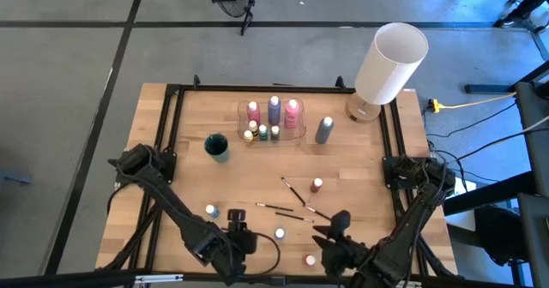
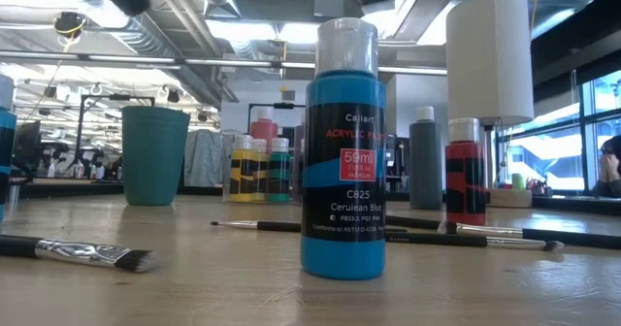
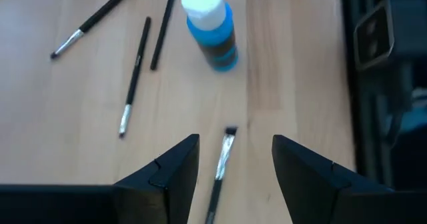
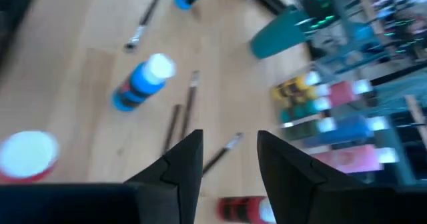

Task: Pick & Place Paint Supplies
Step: Put the black paint brush into the green cup

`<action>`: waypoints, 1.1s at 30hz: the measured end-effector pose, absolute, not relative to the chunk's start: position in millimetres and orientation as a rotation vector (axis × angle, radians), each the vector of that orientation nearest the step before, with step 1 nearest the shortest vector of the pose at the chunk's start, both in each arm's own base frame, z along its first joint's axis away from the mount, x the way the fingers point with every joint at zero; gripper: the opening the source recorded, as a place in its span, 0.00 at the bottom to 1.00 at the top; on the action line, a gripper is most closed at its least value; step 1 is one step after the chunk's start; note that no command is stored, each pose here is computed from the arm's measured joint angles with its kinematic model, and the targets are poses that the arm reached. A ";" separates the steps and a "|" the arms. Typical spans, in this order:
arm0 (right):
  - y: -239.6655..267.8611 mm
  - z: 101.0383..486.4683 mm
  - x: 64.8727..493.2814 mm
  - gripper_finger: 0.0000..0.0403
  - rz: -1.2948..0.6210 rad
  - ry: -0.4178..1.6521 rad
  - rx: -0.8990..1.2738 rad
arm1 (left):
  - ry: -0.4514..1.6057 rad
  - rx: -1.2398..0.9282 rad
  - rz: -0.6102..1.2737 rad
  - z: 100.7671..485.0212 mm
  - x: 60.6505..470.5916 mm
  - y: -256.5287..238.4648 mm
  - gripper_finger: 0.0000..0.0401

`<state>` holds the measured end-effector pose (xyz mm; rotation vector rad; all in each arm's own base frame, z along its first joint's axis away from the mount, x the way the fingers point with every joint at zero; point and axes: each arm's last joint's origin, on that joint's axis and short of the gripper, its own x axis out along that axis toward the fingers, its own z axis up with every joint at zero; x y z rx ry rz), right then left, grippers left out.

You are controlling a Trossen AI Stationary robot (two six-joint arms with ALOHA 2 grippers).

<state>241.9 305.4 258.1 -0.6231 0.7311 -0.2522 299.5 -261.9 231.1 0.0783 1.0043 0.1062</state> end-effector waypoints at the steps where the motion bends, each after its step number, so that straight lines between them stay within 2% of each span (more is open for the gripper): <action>1: 305.0 258.3 241.8 0.36 -0.260 0.724 -0.628 | 0.993 0.056 0.106 231.7 302.3 -261.2 0.46; 9: 303.0 259.0 243.7 0.36 -0.272 0.711 -0.667 | 1.030 -0.034 0.043 232.4 314.0 -254.5 0.46; 16: 300.0 258.9 246.0 0.36 -0.274 0.724 -0.695 | 1.099 0.030 -0.086 231.1 311.8 -255.8 0.46; 33: 297.2 259.6 246.9 0.36 -0.310 0.700 -0.698 | 1.072 0.063 -0.055 231.6 314.3 -252.6 0.46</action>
